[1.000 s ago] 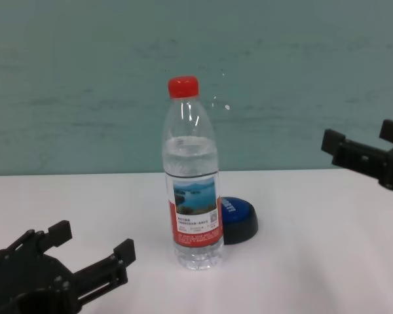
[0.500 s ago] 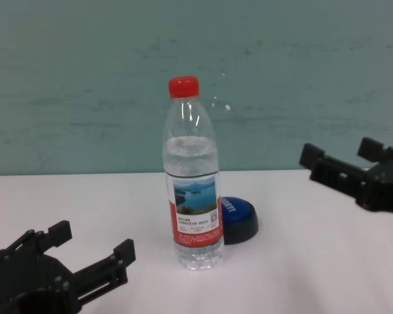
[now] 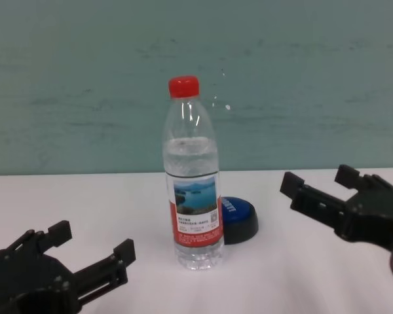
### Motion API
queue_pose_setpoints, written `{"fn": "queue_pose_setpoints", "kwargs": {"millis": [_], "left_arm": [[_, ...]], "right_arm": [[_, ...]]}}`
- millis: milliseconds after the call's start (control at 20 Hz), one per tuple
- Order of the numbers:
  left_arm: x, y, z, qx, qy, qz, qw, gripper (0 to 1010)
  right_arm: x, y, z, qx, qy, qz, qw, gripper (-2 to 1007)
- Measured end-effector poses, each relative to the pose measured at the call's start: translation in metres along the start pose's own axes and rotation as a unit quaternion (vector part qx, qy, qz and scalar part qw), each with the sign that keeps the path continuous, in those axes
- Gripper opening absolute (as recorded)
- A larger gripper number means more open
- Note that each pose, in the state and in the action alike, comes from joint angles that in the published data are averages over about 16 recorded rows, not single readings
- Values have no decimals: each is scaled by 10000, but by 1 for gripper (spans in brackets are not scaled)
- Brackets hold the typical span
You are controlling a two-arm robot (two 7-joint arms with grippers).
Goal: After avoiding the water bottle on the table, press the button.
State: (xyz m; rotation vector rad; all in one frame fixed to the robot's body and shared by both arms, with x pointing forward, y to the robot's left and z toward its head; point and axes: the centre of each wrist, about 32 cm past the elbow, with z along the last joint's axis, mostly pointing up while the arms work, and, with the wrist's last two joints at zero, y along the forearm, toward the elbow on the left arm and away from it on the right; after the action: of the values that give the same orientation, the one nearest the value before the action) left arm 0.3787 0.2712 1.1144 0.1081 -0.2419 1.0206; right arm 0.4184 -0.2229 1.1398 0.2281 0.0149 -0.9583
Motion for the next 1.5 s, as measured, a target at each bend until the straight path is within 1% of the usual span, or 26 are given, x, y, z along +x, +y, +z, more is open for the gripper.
{"fn": "queue_pose_setpoints", "kwargs": {"millis": [150, 350, 500, 650, 1000, 1350, 1500], "left_arm": [[0, 0, 0, 0, 0, 0, 10000, 1000], [0, 0, 0, 0, 0, 0, 10000, 1000], [0, 0, 0, 0, 0, 0, 10000, 1000], [0, 0, 0, 0, 0, 0, 10000, 1000], [0, 0, 0, 0, 0, 0, 10000, 1000], [0, 0, 0, 0, 0, 0, 10000, 1000], [0, 0, 0, 0, 0, 0, 10000, 1000]], "right_arm": [[3, 7, -62, -5, 53, 7, 10000, 1004], [8, 15, -132, -15, 110, -10, 9999, 1004], [14, 19, -173, -27, 140, -32, 9999, 1004], [23, 22, -206, -43, 111, -55, 9999, 1004], [38, 24, -253, -94, -79, -67, 9999, 1004], [36, 19, -275, -121, -314, -26, 9994, 1004], [36, 16, -279, -122, -363, -11, 9993, 1004]]}}
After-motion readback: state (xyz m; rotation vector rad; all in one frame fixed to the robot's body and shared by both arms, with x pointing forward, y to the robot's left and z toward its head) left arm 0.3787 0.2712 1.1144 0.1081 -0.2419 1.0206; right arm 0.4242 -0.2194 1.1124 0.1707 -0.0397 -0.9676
